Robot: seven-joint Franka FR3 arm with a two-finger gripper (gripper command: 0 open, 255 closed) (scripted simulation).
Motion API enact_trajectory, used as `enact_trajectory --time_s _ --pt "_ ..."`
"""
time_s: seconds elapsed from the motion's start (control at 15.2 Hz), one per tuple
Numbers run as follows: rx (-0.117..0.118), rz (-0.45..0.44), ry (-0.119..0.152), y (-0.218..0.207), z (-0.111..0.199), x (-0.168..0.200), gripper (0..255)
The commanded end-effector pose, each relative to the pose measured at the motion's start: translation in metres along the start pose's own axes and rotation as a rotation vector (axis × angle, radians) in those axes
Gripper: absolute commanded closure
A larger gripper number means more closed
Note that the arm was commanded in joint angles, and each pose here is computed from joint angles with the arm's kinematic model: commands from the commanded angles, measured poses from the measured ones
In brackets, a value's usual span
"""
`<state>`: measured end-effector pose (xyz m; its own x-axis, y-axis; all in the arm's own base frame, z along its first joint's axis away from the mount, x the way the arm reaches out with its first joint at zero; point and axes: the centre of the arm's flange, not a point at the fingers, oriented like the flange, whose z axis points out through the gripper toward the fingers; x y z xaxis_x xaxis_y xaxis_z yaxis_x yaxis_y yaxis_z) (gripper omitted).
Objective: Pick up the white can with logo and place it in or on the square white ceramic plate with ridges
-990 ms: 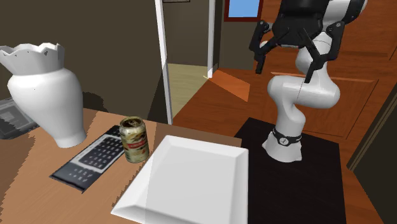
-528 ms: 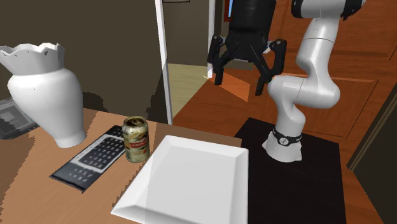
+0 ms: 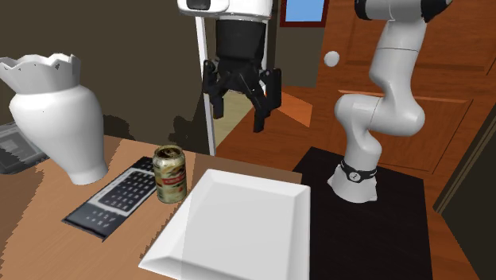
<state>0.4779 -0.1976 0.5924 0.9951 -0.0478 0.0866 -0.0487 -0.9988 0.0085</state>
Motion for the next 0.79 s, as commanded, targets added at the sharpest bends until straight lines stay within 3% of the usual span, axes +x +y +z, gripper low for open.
enact_trajectory --time_s 0.0,0.73 --pt "0.000 -0.002 -0.018 0.019 0.013 0.017 0" --pt "0.005 -0.009 -0.113 0.131 0.072 0.099 0"
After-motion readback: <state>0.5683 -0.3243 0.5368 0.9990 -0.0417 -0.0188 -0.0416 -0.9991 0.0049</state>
